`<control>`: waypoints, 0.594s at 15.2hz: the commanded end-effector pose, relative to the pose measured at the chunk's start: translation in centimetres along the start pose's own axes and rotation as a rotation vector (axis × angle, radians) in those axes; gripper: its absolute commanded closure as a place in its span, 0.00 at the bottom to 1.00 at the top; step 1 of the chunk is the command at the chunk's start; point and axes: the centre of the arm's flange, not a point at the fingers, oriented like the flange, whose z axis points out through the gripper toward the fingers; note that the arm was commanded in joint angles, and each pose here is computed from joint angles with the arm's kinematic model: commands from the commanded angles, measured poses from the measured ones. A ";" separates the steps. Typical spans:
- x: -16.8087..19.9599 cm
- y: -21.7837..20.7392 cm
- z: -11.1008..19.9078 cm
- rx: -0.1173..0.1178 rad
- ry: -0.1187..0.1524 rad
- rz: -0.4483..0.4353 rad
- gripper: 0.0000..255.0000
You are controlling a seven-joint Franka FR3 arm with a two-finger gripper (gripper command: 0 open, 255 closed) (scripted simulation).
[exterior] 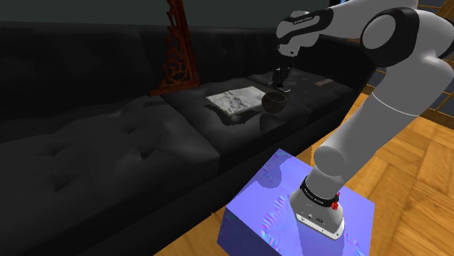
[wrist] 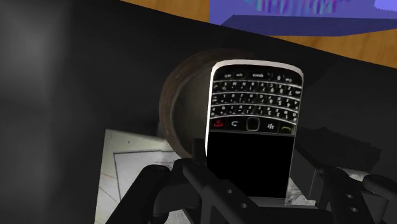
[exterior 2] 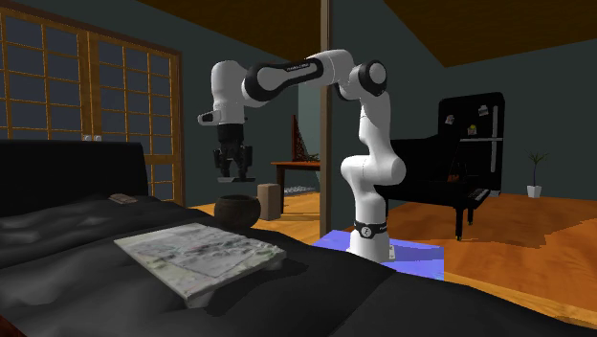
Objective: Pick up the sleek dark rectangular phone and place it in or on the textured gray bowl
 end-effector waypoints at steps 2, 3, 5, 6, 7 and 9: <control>0.0 0.1 1.5 0.000 0.000 0.000 1.00; 0.0 0.2 2.0 0.000 0.000 0.000 1.00; 0.1 0.2 3.1 0.000 0.000 0.000 1.00; 0.1 0.2 3.6 0.000 0.000 0.000 1.00; 0.1 0.3 4.3 0.000 0.000 0.000 1.00; 0.1 0.3 4.3 0.000 0.000 0.000 1.00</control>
